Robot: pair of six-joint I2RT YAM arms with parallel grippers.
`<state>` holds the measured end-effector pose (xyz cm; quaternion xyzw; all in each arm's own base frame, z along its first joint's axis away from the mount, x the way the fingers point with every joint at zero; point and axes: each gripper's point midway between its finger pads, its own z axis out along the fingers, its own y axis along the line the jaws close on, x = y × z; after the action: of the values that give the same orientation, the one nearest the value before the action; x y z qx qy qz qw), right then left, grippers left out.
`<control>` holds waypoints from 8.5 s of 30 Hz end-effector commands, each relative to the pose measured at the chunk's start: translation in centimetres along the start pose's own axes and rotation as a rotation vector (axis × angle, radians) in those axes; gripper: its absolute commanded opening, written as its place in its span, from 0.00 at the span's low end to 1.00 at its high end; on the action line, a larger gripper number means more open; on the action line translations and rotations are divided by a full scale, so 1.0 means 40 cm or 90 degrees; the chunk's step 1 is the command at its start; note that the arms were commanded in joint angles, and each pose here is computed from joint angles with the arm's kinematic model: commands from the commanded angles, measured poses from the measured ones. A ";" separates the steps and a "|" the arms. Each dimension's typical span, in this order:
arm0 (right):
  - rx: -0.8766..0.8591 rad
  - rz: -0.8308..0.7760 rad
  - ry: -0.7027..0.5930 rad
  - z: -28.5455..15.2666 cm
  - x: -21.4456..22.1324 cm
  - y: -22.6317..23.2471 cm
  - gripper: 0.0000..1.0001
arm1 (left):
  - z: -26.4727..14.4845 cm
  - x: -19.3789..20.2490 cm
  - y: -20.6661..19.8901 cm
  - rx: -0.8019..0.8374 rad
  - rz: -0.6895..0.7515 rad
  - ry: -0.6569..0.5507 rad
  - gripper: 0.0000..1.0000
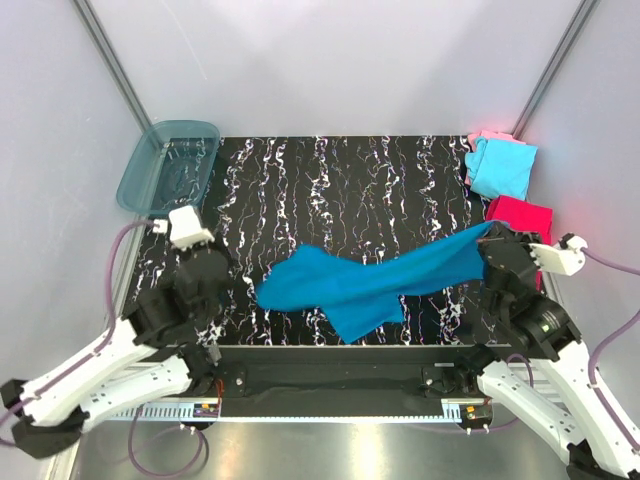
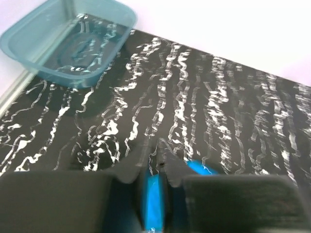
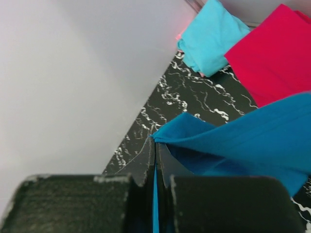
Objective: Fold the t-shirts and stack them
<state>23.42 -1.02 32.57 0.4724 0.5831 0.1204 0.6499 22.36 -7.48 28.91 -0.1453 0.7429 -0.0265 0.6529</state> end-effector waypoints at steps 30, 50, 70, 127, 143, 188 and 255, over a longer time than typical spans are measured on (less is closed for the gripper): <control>0.065 -0.065 0.120 0.328 0.206 0.027 0.00 | -0.026 0.510 -0.295 0.216 0.018 0.233 0.11; 0.106 -0.079 0.193 0.436 0.342 -0.059 0.00 | -0.111 0.688 -0.249 0.218 0.045 0.299 0.48; 0.095 -0.066 0.200 0.438 0.350 -0.062 0.00 | -0.093 0.773 -0.234 0.196 0.076 0.293 0.48; -0.287 0.094 0.163 -0.191 -0.112 0.177 0.00 | -0.214 -0.309 -0.161 0.323 -0.095 0.020 0.00; -0.155 0.082 0.205 -0.129 0.034 -0.003 0.00 | -0.191 -0.126 -0.194 0.260 -0.035 0.072 0.00; -0.337 -0.021 0.225 -0.210 -0.060 0.196 0.00 | -0.288 -0.229 -0.206 0.235 -0.008 -0.023 0.00; -0.178 -0.090 0.172 0.634 0.312 0.332 0.80 | 0.604 -0.115 -0.453 0.152 0.064 0.019 0.71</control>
<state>56.11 -0.58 17.62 0.3985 0.7396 0.1601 0.5183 52.72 -19.31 22.13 -0.0231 0.8147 0.0016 0.5794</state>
